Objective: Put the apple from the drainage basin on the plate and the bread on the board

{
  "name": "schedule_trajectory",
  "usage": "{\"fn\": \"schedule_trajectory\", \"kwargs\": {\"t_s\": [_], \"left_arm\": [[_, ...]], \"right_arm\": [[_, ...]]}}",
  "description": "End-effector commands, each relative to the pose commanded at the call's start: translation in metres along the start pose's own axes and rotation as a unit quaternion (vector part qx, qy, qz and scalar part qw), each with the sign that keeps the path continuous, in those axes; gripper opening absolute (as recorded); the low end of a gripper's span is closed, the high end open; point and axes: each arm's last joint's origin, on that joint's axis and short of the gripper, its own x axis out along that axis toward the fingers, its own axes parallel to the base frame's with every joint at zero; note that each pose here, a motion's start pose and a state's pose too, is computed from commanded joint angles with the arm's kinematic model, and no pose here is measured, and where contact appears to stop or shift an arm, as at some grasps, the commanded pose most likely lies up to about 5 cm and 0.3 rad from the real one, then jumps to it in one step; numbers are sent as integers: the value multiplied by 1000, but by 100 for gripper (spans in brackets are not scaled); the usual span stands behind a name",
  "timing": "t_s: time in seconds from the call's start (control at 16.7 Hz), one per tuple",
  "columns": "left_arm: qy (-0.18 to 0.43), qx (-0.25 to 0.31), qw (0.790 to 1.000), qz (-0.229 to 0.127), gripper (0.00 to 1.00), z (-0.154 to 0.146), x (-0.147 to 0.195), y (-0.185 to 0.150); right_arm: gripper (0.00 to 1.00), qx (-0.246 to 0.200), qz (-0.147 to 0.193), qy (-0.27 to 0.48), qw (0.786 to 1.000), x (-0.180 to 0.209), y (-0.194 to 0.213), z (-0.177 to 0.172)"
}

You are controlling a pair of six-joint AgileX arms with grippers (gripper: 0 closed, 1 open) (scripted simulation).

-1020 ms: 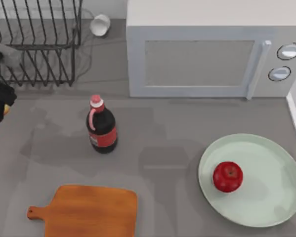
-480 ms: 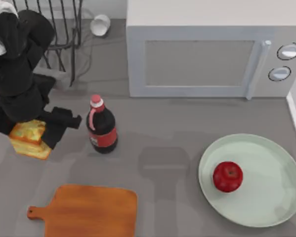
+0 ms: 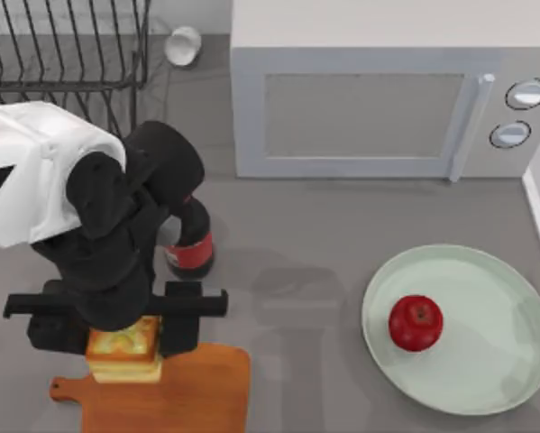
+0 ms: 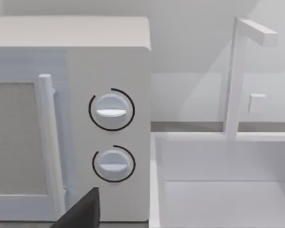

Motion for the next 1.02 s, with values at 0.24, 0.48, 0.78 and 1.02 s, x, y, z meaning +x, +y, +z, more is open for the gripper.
{"fn": "schedule_trajectory", "kwargs": {"t_s": [0.24,0.48,0.78,1.02], "left_arm": [[-3,-8,1000,-2,0,-13,2,-5],[-1,-8,1000,-1,0,-12,3,-4],[-8,-9,1000,-5,0,-11,13,-5],[-14,-8,1000,-9,0,-11,27,-6]], "right_arm": [[100,0,0,0,1000,0,0,0],[100,0,0,0,1000,0,0,0],[100,0,0,0,1000,0,0,0],[100,0,0,0,1000,0,0,0]]}}
